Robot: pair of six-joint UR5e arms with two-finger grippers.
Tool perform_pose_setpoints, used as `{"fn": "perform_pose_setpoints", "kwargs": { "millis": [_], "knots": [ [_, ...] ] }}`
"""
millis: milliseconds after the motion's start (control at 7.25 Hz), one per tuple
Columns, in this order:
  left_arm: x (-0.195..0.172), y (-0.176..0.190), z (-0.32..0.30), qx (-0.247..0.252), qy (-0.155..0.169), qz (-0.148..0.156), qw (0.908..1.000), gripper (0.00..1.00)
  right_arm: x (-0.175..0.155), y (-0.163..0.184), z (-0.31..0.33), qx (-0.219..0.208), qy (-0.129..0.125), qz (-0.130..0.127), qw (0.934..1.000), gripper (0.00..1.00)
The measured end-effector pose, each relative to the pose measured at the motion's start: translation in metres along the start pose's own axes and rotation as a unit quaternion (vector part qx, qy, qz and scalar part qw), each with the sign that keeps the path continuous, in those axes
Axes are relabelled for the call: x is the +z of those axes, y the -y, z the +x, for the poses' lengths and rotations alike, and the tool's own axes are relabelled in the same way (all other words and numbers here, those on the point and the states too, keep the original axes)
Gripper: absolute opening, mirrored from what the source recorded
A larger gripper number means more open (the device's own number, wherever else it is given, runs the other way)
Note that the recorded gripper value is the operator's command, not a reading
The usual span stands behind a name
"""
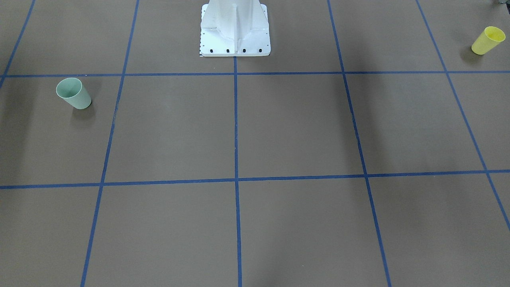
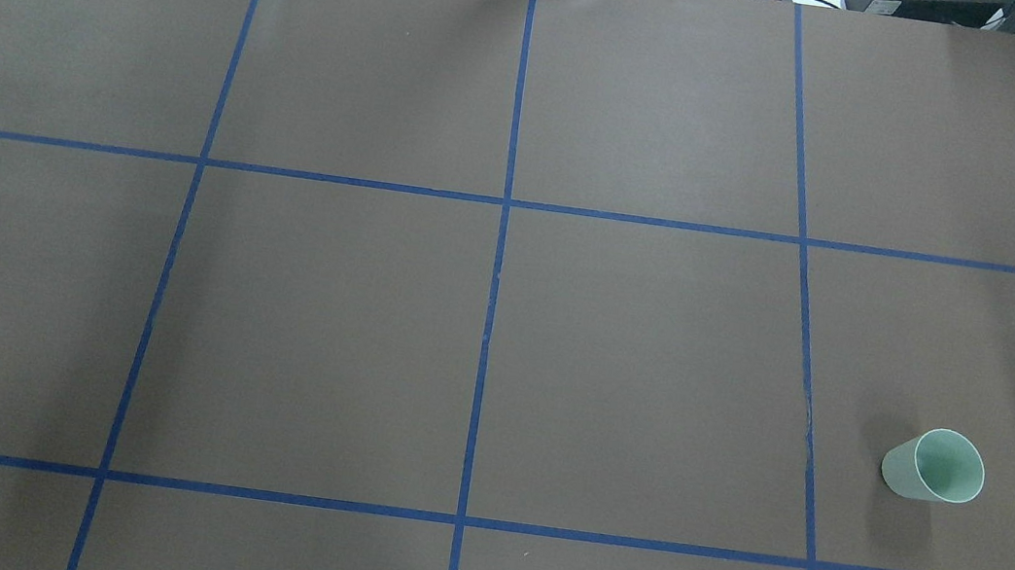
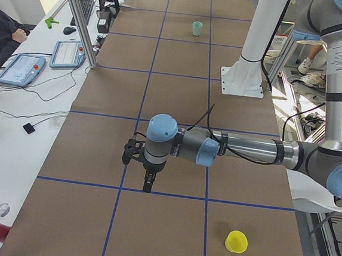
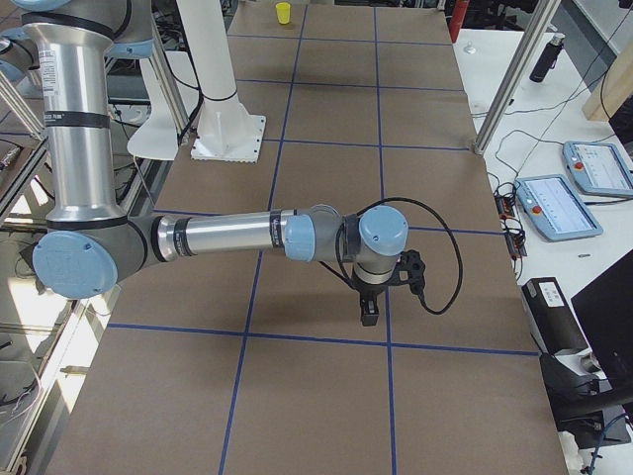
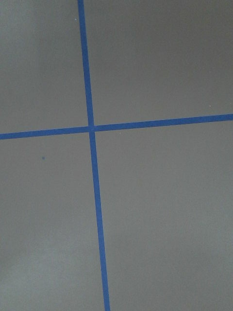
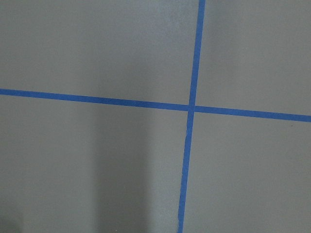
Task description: Transfer and stack yellow cup on green cup
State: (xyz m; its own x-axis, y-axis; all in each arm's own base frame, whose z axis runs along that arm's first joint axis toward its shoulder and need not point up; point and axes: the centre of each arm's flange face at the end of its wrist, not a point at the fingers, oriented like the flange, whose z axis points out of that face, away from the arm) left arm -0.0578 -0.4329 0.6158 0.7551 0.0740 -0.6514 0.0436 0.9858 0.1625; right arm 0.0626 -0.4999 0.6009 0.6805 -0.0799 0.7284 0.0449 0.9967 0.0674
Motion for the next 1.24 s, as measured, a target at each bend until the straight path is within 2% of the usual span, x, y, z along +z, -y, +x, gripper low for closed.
{"fn": "perform_pose_setpoints", "kwargs": {
  "millis": [414, 690, 828, 966, 1103, 1241],
  "knots": [
    [0.000, 0.000, 0.000, -0.001, -0.001, -0.001, 1.0000, 1.00, -0.006, 0.001, -0.005, -0.005, 0.001, 0.007, 1.0000, 0.99],
    [-0.001, 0.005, 0.005, -0.024, 0.002, 0.002, 0.9997, 1.00, -0.010, 0.001, -0.008, -0.009, -0.001, 0.010, 0.9999, 0.99],
    [-0.002, 0.011, 0.012, -0.043, 0.025, 0.005, 0.9988, 1.00, -0.016, 0.002, -0.014, -0.015, -0.003, 0.016, 0.9997, 0.99],
    [-0.006, 0.015, 0.029, -0.058, 0.074, 0.004, 0.9956, 1.00, -0.025, 0.003, -0.024, -0.025, -0.006, 0.025, 0.9994, 0.99],
    [-0.013, 0.016, 0.059, -0.075, 0.132, -0.007, 0.9884, 1.00, -0.031, -0.001, -0.030, -0.029, -0.007, 0.030, 0.9991, 0.99],
    [-0.023, 0.012, 0.093, -0.097, 0.203, -0.014, 0.9742, 1.00, -0.032, -0.009, -0.032, -0.030, -0.008, 0.031, 0.9990, 0.99]
  ]
}}
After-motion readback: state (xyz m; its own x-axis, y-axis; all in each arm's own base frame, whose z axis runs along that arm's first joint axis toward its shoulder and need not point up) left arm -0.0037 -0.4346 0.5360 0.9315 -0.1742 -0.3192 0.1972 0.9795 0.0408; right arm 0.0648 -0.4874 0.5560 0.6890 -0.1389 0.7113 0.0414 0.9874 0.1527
